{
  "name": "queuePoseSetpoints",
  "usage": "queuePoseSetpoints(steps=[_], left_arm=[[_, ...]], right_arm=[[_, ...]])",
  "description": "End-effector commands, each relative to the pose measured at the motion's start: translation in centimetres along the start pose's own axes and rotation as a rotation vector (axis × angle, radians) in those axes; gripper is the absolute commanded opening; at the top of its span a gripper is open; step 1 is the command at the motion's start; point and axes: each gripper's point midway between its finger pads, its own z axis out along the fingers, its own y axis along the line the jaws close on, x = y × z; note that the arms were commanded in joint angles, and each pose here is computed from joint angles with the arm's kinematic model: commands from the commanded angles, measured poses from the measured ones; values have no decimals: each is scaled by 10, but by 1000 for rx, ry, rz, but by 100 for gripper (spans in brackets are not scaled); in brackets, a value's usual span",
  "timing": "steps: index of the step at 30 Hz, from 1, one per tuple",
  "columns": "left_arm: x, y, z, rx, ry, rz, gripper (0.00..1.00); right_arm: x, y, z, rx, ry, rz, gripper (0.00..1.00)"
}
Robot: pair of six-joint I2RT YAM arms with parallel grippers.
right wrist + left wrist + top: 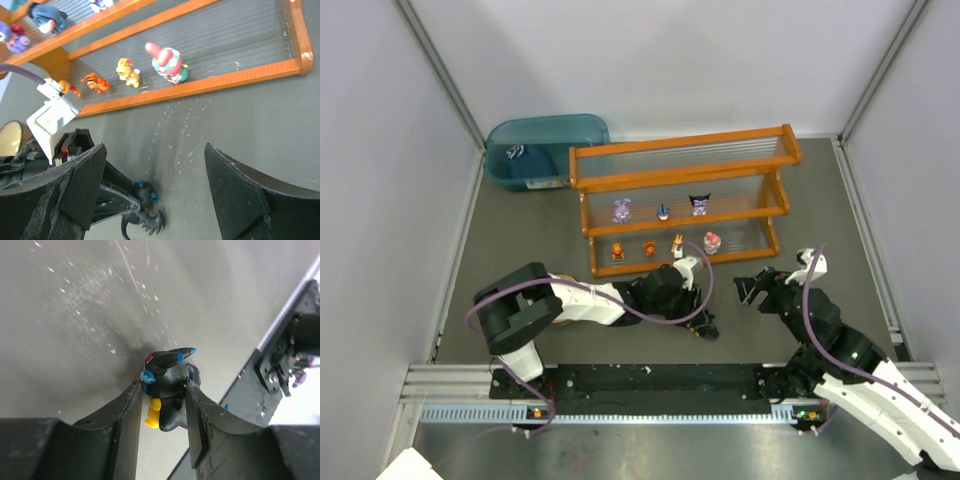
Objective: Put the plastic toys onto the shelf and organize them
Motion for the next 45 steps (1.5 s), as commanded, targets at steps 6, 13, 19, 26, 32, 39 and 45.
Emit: queuePoseSetpoints(steps=[6,13,19,26,32,39,45], left_arm=[[-38,-92,-70,465,-218,194,0],[-26,-100,-122,602,-246,246,0],[-16,-76,-148,585,-277,231,0],[-5,-71,-174,633,-286,265,0],[15,-81,-193,759,-231,296,0],[27,-91,-207,851,-185,305,0],[28,-98,-220,880,-179,308,0]], right_arm=[[-11,56,-30,-374,-45,-2,81],[12,98,-46,-638,78,-119,78],[-8,119,-66,-774,-1,-163,78],[10,145,-87,-993,90,-242,79],[15,158,-99,-1111,103,-285,77],[10,169,-103,-1198,27,-306,75],[25,180,-89,-1152,89,-366,73]])
